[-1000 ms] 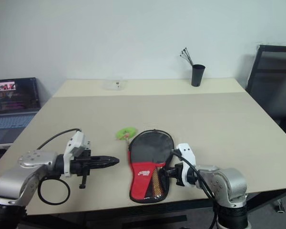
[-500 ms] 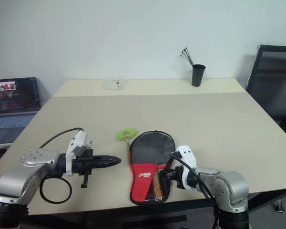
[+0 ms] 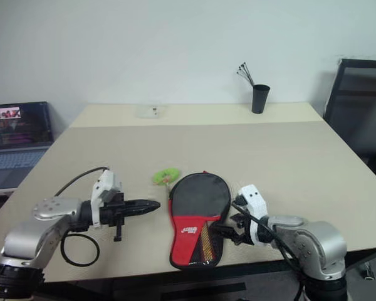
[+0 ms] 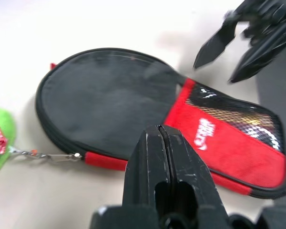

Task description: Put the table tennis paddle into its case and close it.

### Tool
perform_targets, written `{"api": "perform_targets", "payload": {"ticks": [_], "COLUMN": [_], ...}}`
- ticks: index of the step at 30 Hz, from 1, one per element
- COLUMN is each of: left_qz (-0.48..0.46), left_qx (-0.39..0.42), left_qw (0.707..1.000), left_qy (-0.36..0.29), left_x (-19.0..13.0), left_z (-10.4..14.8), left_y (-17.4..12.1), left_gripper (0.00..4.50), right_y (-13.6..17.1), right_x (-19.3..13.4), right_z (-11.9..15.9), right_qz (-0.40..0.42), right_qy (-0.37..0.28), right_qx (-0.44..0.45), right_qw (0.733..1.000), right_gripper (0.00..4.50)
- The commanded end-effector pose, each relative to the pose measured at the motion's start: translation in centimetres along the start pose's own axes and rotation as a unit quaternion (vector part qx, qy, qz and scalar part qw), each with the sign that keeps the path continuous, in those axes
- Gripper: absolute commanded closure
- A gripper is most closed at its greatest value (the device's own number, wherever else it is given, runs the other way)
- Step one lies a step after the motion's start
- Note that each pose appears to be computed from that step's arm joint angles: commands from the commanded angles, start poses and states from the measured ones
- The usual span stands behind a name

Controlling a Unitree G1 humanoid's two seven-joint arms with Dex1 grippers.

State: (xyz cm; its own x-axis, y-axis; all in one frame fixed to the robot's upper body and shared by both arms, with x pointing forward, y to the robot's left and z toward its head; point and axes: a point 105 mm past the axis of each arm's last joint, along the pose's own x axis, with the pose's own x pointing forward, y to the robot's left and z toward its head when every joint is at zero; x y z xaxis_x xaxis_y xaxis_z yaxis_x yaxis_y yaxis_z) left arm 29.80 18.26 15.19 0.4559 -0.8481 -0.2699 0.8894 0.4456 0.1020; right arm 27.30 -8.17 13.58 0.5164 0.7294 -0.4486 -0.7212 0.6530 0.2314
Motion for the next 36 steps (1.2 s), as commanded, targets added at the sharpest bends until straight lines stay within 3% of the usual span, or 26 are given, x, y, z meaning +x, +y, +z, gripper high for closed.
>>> {"api": "perform_targets", "payload": {"ticks": [1, 5, 10, 11, 13, 24, 36], "left_qz": [0.044, 0.080, 0.106, 0.118, 0.146, 0.247, 0.274], "left_qx": [0.023, 0.024, 0.022, 0.017, 0.008, -0.043, -0.149], "left_qw": [0.999, 0.996, 0.994, 0.993, 0.989, 0.968, 0.950], "left_qy": [0.005, 0.015, 0.024, 0.023, 0.016, -0.032, -0.012], "left_x": [-0.3, -0.2, -0.2, -0.2, -0.4, 1.9, 5.1], "left_z": [0.6, 0.2, -0.3, -0.3, -0.1, 1.0, -1.1], "left_y": [1.6, 3.0, 4.2, 4.6, 5.6, 9.8, 12.2], "left_gripper": [4.50, 4.50, 4.50, 4.32, 3.93, 0.05, 0.05], "right_y": [1.9, 3.3, 2.5, 2.6, 2.8, 3.8, 3.5], "right_x": [-0.7, 0.3, 4.2, 4.7, 5.7, 8.5, 8.8], "right_z": [4.0, 5.6, 4.9, 4.6, 4.3, 4.0, 3.8], "right_qz": [0.057, 0.109, 0.084, 0.083, 0.083, 0.078, 0.070], "right_qy": [-0.073, -0.101, -0.083, -0.080, -0.074, -0.087, -0.087], "right_qx": [-0.085, -0.117, -0.138, -0.144, -0.159, -0.196, -0.193], "right_qw": [0.992, 0.982, 0.983, 0.983, 0.981, 0.974, 0.975], "right_gripper": [0.02, 0.02, 0.02, 0.00, 0.00, 0.00, 0.00]}}
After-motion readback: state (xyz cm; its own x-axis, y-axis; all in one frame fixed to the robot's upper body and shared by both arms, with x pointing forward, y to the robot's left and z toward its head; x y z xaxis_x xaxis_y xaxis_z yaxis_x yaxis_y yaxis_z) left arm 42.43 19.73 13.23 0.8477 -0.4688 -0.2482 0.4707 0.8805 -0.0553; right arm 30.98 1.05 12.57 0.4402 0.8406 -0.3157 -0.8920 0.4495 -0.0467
